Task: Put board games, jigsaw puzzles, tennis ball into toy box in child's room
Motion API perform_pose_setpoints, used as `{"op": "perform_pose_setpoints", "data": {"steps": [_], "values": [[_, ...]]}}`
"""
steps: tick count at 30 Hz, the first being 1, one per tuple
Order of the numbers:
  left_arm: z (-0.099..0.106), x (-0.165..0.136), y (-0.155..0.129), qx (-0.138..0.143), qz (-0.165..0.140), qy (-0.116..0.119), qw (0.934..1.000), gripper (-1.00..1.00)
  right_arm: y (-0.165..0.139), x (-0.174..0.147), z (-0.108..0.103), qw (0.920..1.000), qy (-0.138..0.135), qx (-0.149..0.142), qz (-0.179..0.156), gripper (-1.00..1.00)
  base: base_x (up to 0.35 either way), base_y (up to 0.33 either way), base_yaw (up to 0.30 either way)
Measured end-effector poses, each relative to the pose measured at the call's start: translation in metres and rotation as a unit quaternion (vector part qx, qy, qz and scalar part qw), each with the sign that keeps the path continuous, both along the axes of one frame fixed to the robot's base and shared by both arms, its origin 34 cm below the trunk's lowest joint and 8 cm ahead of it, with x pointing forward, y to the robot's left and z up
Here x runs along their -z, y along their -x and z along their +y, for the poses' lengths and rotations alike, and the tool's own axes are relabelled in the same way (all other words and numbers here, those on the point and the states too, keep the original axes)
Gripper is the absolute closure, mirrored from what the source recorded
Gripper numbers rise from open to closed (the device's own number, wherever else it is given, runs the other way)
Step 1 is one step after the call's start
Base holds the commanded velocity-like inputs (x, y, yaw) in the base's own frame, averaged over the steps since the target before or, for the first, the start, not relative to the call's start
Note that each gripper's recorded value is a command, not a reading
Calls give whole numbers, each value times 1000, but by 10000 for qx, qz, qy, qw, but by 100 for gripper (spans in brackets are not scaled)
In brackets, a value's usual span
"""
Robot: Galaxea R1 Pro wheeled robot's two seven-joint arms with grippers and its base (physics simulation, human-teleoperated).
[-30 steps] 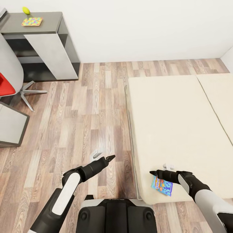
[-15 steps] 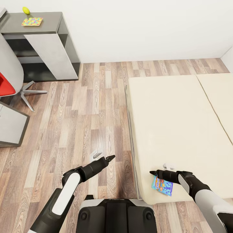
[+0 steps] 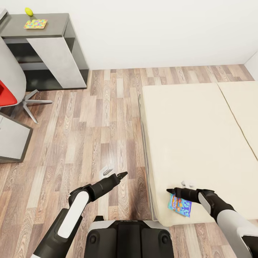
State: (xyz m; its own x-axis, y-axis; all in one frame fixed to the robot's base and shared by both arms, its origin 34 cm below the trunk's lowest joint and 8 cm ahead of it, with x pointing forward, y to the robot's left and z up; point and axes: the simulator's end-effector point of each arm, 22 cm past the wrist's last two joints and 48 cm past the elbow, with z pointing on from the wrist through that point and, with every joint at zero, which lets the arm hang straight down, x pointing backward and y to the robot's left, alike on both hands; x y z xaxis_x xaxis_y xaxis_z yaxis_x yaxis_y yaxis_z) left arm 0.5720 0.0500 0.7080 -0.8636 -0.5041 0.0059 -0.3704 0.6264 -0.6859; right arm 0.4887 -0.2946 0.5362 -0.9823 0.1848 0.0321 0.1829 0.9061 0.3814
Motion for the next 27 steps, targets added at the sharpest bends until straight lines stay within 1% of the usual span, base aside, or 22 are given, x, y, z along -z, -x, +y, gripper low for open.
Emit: {"op": "perform_pose_setpoints", "data": {"steps": [10, 13, 19, 27], "values": [[0, 2, 2, 3, 38, -5, 10000, -100, -3, -2, -5, 10000, -3, 38, -22, -100, 0, 4, 0], [0, 3, 3, 4, 46, -6, 10000, -100, -3, -2, -5, 10000, -16, 45, -27, -100, 0, 85, 0], [0, 3, 3, 6, 56, -7, 10000, -100, -4, -3, -5, 10000, -31, 57, -31, -100, 0, 185, 0], [0, 4, 4, 6, 61, -7, 10000, -100, -4, -3, -6, 10000, -39, 63, -31, -100, 0, 252, 0]]}}
